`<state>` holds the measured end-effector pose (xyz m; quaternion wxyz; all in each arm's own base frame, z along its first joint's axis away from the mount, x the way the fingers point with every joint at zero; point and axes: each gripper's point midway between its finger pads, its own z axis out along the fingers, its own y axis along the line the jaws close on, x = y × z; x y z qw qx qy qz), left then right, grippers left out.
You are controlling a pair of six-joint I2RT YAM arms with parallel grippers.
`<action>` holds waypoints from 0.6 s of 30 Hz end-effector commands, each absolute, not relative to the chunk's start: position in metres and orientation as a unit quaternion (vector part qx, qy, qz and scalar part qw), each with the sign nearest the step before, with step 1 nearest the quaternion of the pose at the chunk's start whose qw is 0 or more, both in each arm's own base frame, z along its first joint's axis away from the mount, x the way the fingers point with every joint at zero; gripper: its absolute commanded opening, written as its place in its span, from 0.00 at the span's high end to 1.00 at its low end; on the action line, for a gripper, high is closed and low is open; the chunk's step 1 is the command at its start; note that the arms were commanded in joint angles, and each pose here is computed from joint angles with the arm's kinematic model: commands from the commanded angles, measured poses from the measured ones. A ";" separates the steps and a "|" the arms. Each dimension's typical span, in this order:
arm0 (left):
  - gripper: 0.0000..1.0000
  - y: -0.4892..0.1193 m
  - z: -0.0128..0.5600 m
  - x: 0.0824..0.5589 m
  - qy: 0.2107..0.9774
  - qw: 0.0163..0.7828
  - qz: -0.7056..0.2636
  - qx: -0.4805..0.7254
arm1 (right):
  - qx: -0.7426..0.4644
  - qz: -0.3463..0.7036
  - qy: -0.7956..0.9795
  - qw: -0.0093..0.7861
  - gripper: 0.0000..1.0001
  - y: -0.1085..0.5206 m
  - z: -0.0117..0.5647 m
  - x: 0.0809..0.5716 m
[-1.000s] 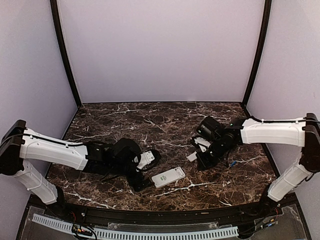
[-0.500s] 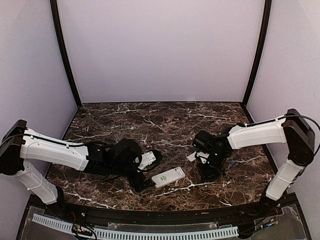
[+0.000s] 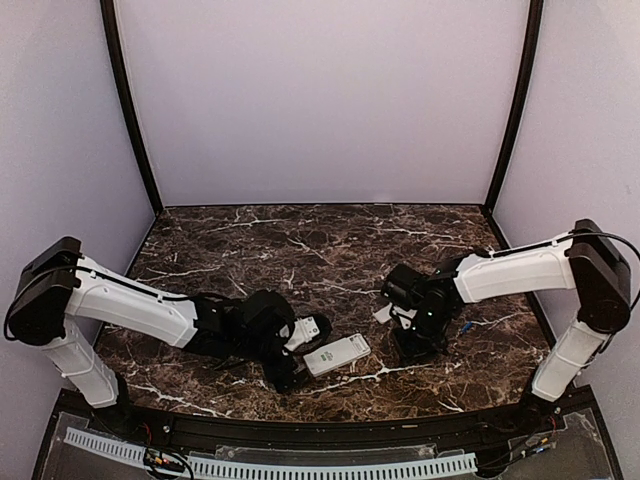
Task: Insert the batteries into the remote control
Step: Pick up the battery at the center of the board.
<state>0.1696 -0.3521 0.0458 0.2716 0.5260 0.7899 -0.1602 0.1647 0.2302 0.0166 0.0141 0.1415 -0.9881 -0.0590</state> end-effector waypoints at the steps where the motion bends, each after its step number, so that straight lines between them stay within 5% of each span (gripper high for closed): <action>1: 0.01 -0.367 0.030 0.155 0.786 0.228 -0.194 0.541 | 0.117 -0.034 -0.992 0.031 0.79 0.218 0.002 0.144; 8: 0.01 -0.377 0.010 0.162 0.793 0.218 -0.181 0.539 | 0.101 -0.026 -0.994 0.031 0.85 0.212 0.001 0.137; 13: 0.03 -0.382 0.009 0.163 0.796 0.206 -0.191 0.536 | 0.104 -0.019 -0.994 0.024 0.99 0.208 0.002 0.136; 18: 0.12 -0.377 0.008 0.168 0.802 0.197 -0.201 0.528 | 0.124 -0.024 -0.992 0.029 1.00 0.214 0.004 0.137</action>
